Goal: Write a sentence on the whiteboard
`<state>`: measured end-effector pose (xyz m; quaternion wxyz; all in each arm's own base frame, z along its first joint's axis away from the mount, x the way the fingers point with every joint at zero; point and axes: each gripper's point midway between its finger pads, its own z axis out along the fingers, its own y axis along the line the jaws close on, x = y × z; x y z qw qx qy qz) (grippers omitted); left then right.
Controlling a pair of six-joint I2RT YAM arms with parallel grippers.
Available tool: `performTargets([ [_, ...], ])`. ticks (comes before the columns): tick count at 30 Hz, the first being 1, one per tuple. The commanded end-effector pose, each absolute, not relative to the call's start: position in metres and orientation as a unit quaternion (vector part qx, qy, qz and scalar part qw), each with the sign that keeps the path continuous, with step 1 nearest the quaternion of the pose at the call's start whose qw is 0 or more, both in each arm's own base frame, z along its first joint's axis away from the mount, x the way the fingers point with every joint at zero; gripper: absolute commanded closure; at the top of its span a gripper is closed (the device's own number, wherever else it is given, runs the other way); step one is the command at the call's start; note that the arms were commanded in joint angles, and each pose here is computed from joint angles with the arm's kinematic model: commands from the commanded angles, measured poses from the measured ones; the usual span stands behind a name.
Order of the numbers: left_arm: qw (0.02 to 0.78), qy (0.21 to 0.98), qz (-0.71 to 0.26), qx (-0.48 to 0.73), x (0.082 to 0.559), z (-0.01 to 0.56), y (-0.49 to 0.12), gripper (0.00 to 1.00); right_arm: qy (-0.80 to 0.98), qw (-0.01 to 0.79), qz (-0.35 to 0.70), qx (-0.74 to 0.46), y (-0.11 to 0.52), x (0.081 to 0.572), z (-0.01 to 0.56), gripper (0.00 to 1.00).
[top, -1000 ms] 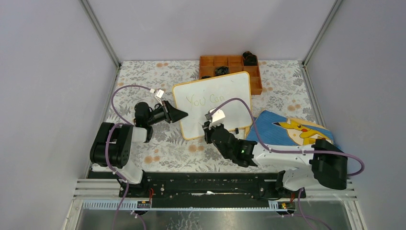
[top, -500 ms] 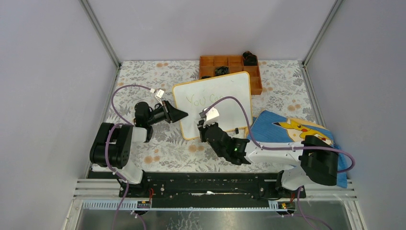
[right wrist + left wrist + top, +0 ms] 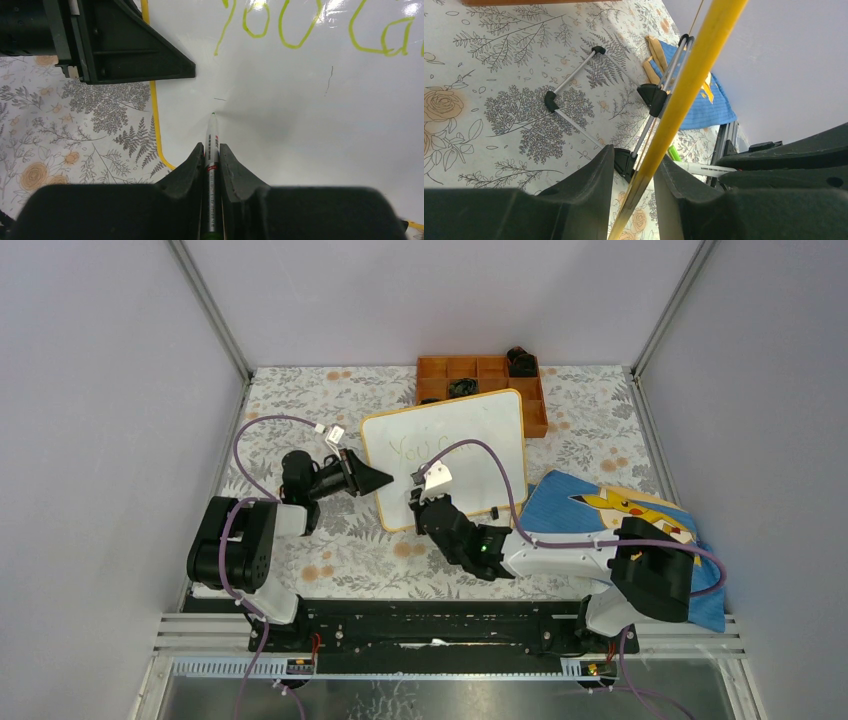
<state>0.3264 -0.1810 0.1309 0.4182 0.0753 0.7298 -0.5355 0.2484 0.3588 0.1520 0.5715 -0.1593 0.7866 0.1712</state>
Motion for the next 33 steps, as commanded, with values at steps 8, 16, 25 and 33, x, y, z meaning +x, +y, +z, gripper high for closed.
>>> performTargets([
  [8,0.437,0.726,-0.523,0.087,0.333,0.137,-0.18,0.6,0.783,0.582,0.181,-0.125,0.361,0.259,0.162,1.0],
  [16,0.437,0.726,-0.524,0.086,0.334,0.137,-0.18,0.6,0.796,0.564,0.177,-0.13,0.354,0.252,0.144,1.0],
  [25,0.438,0.725,-0.524,0.086,0.334,0.139,-0.18,0.6,0.809,0.544,0.178,-0.133,0.348,0.244,0.131,1.0],
  [33,0.439,0.725,-0.524,0.088,0.333,0.14,-0.181,0.61,0.819,0.528,0.176,-0.139,0.343,0.237,0.118,1.0],
])
